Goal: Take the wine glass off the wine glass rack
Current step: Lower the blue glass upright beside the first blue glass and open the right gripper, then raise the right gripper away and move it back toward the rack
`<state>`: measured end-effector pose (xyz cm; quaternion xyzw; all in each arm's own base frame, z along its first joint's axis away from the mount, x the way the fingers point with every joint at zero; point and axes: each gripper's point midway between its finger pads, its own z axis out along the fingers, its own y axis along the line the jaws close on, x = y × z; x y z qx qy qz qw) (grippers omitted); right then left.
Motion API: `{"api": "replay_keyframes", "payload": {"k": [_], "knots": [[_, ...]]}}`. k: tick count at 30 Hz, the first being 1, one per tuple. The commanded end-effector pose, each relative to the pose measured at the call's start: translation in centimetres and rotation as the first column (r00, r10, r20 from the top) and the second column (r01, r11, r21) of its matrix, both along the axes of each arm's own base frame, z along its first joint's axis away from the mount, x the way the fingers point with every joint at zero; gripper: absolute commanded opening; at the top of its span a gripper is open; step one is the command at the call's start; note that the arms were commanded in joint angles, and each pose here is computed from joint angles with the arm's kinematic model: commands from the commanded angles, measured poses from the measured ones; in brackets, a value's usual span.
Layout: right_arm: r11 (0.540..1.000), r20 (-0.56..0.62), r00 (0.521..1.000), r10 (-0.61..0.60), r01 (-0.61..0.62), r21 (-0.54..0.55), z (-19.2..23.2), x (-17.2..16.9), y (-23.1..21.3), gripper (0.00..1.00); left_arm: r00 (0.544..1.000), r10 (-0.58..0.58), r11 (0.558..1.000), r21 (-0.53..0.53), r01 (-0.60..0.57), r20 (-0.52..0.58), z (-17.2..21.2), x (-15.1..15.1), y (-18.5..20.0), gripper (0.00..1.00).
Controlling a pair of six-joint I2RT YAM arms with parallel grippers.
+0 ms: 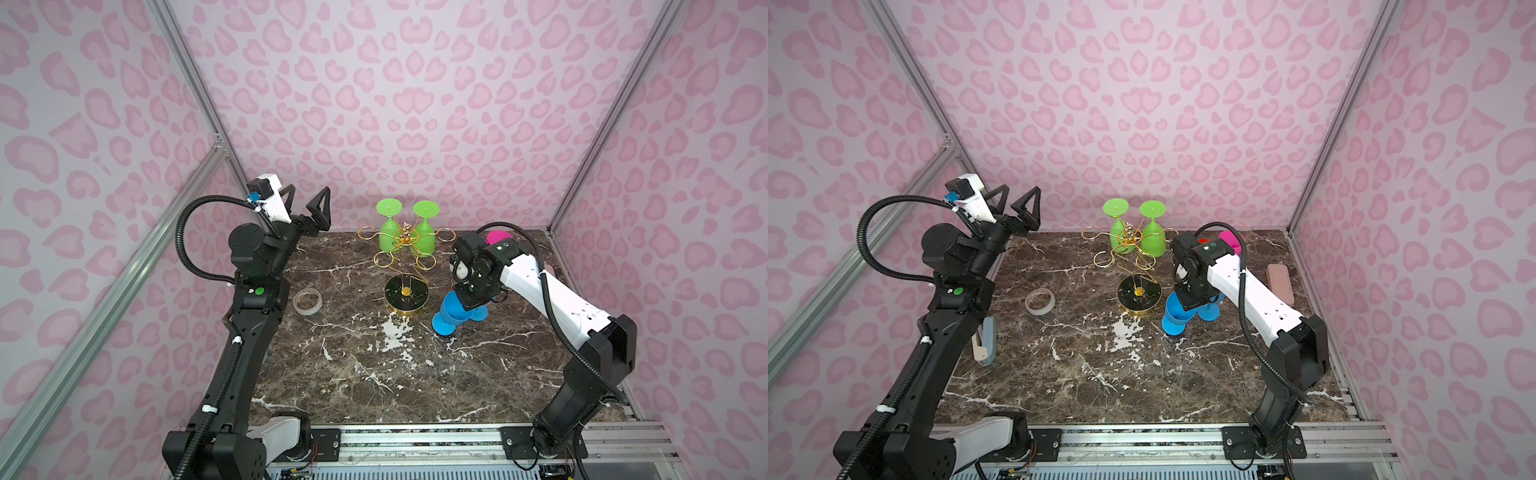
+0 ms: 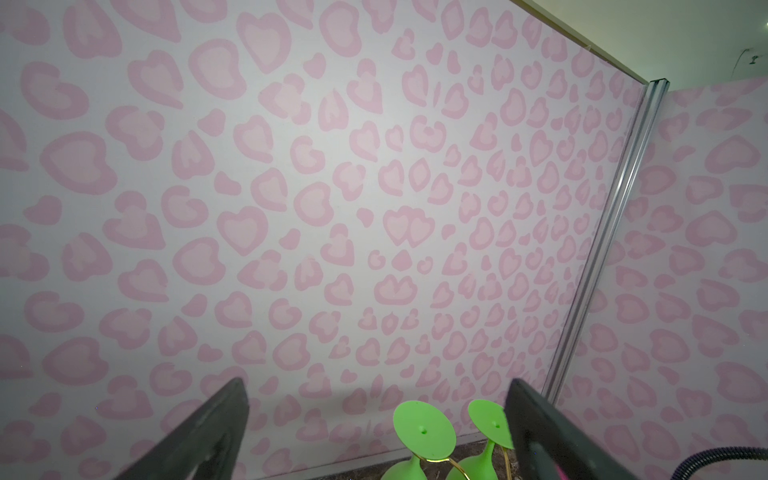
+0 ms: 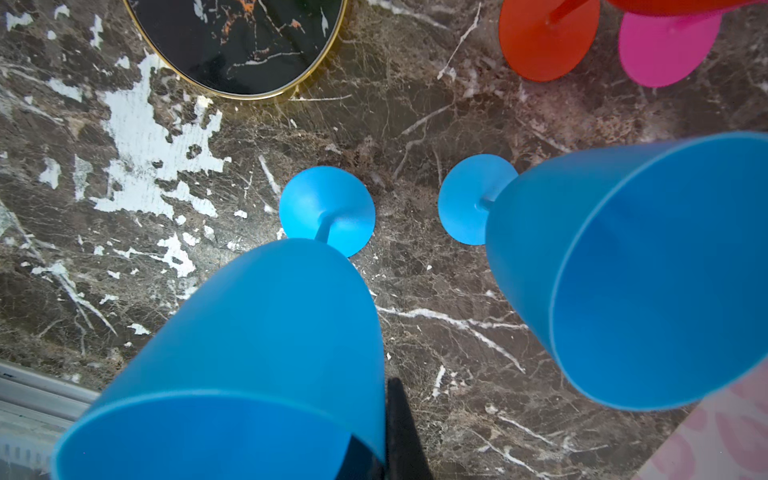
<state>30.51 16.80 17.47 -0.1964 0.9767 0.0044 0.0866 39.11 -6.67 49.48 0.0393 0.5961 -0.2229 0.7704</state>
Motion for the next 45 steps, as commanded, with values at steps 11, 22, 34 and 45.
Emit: {"api": "replay_keyframes", "payload": {"k": [11, 22, 34, 45], "knots": [[1.000, 0.002, 1.000, 0.009, -0.009, -0.018, -0.5, 0.9, -0.1, 0.20, 0.998, 0.036, 0.999, -0.038, -0.034, 0.057, 1.1, -0.8, 0.8, 0.97], [0.983, 0.156, 0.987, -0.036, 0.007, 0.183, 6.0, 1.8, -0.2, 0.36, 0.999, 0.005, 0.998, -0.070, -0.007, -0.031, -0.6, 0.8, 0.4, 0.99], [0.579, 0.333, 0.874, -0.353, -0.076, 0.812, 20.0, 7.4, -1.7, 0.39, 0.994, -0.075, 0.991, -0.112, 0.066, -0.075, -1.3, 1.4, -0.6, 0.99], [0.446, 0.263, 0.878, -0.400, -0.065, 0.893, 20.1, 16.9, 0.2, 0.35, 0.993, -0.085, 0.991, -0.108, 0.077, -0.076, -1.5, 0.1, -0.7, 0.99]]}}
